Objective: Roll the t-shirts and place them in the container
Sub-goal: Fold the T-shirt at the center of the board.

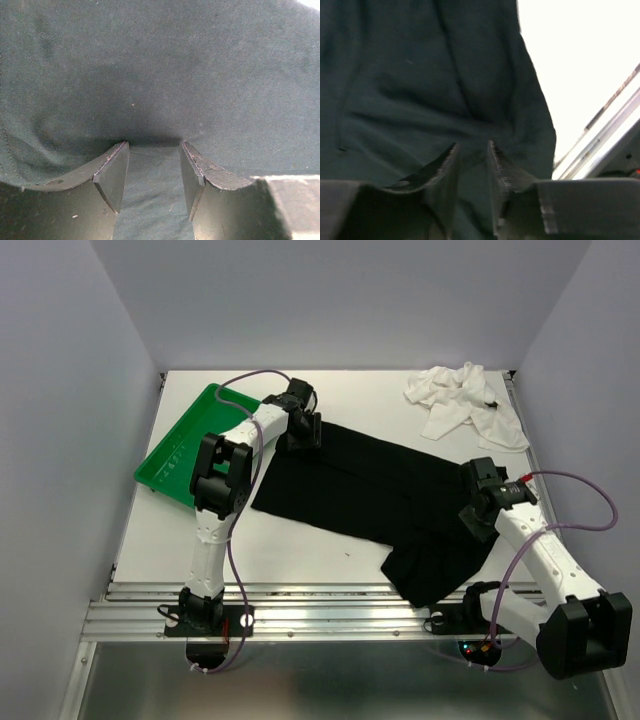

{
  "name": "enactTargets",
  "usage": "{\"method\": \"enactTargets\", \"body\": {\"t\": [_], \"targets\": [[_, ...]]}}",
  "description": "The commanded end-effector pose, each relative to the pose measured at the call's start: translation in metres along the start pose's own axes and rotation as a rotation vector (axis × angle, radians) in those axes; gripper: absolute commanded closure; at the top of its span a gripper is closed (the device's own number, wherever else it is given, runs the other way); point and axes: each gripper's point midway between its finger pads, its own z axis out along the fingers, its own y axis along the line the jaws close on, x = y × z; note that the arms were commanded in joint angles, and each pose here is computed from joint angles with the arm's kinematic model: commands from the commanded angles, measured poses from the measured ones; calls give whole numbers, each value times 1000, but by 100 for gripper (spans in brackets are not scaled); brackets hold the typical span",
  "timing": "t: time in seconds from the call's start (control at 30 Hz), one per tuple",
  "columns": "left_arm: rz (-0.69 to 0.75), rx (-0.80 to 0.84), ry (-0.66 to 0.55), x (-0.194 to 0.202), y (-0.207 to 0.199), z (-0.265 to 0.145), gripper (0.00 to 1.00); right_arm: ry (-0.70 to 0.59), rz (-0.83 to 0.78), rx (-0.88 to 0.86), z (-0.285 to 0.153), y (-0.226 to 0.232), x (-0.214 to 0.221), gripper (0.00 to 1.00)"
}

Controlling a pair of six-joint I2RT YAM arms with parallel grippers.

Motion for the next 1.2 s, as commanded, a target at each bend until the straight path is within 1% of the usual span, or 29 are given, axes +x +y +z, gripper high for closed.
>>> {"method": "enactTargets", "body": {"t": [0.0, 0.13, 0.27, 0.37, 0.47, 0.57, 0.73, 0.87, 0.97, 1.0, 1.07, 1.1, 1.17], "targets": [[18, 14, -42, -17, -3, -17, 44, -126, -25, -53, -8, 30, -38, 63], [10, 10, -40, -18, 2, -17, 44, -125, -78, -50, 5, 51, -44, 61], [0, 8, -42, -19, 6, -18, 44, -60, -113, -61, 24, 71, -38, 62], [-5, 10, -42, -21, 9, -17, 44, -39, -137, -53, 34, 74, -34, 64], [-8, 4, -30, -18, 12, -12, 44, -19, -129, -37, 58, 72, -38, 66], [-15, -2, -23, -16, 16, -9, 44, 11, -140, 3, 77, 64, -32, 67], [-28, -20, -17, -16, 26, -2, 44, 18, -185, 30, 103, 61, -27, 67], [-39, -30, -4, -17, 30, 12, 44, 14, -203, 34, 119, 68, -26, 68], [-50, -28, -17, -27, 27, 20, 44, 6, -199, 30, 128, 77, -31, 69], [-50, -19, -42, -39, 23, 16, 44, 14, -207, 41, 134, 79, -29, 69], [-46, -11, -53, -48, 17, 14, 44, 14, -207, 28, 135, 89, -34, 70], [-43, -13, -59, -52, 16, 13, 44, 18, -208, 11, 132, 94, -35, 71], [-28, -16, -89, -64, 11, 0, 44, 2, -196, -22, 124, 102, -43, 71]]}}
